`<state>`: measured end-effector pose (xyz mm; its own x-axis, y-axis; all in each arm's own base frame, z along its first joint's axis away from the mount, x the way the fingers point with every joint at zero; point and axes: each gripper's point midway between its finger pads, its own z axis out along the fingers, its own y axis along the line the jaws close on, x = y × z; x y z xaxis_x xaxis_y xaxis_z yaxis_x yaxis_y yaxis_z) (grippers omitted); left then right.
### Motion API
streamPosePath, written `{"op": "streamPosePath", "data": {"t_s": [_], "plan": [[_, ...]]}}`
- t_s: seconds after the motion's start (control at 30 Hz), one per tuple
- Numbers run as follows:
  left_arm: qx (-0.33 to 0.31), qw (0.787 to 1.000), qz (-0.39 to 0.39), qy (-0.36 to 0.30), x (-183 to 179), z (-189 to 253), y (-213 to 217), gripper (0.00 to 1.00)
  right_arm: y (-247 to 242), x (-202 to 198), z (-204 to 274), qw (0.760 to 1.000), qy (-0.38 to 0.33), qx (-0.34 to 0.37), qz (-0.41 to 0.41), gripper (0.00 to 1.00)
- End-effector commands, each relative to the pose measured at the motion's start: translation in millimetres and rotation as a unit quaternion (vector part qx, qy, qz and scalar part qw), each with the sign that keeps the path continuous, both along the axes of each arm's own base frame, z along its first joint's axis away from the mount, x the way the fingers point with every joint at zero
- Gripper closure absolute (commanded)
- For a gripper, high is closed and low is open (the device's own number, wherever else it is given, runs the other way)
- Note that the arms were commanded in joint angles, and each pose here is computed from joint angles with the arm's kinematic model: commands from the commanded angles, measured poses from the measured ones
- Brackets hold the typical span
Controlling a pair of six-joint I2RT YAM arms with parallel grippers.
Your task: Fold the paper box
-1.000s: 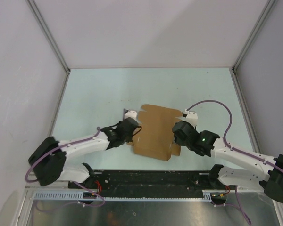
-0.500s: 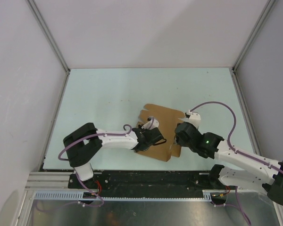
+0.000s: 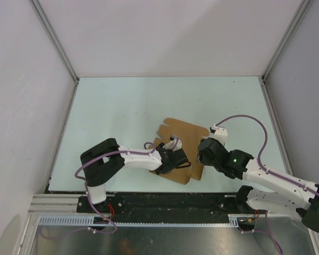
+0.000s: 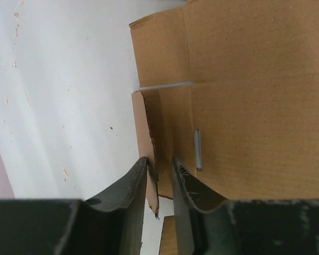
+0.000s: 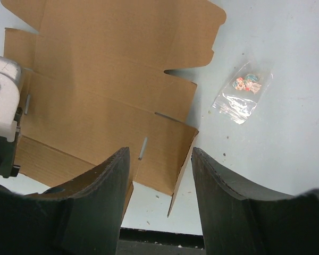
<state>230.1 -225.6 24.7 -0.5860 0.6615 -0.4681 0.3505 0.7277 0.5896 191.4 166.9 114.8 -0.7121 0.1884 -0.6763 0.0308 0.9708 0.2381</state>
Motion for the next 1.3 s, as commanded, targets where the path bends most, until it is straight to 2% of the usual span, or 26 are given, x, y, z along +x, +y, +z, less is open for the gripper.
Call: {"op": "streamPosePath", "data": {"t_s": [0.0,0.2,0.3,0.43,0.57,0.8,0.93,1.07,1.27], "plan": [[-0.020,0.999,0.009,-0.030,6.6,27.2,-6.1,0.66,-5.3,2.7,6.7,1.000,-0.014,0.010,-0.017,0.44],[-0.087,0.994,0.010,-0.061,9.6,81.0,-9.9,0.49,-6.6,5.0,13.6,0.999,-0.019,0.029,-0.021,0.44],[-0.131,0.989,0.019,-0.070,8.0,101.7,-4.6,0.44,-9.0,4.9,14.6,0.999,-0.013,0.040,-0.031,0.42],[-0.200,0.976,0.053,-0.072,6.6,116.9,15.4,0.40,-11.1,1.1,11.6,0.998,0.004,0.049,-0.039,0.38],[-0.275,0.952,0.109,-0.074,2.5,118.9,51.7,0.37,-10.8,-4.8,5.7,0.998,0.021,0.047,-0.035,0.36],[-0.361,0.919,0.127,-0.091,-11.1,125.3,68.7,0.35,-11.3,-25.0,-13.8,0.998,0.043,0.038,-0.028,0.34],[-0.375,0.913,0.133,-0.087,-13.6,119.8,73.8,0.35,-7.9,-40.0,-23.3,0.997,0.058,0.041,-0.029,0.33],[-0.369,0.917,0.131,-0.079,-15.1,113.5,73.6,0.35,3.7,-51.4,-31.2,0.996,0.070,0.042,-0.022,0.34],[-0.377,0.914,0.128,-0.078,-17.3,113.4,74.7,0.35,6.4,-57.8,-45.6,0.995,0.091,0.023,-0.034,0.46]]}}
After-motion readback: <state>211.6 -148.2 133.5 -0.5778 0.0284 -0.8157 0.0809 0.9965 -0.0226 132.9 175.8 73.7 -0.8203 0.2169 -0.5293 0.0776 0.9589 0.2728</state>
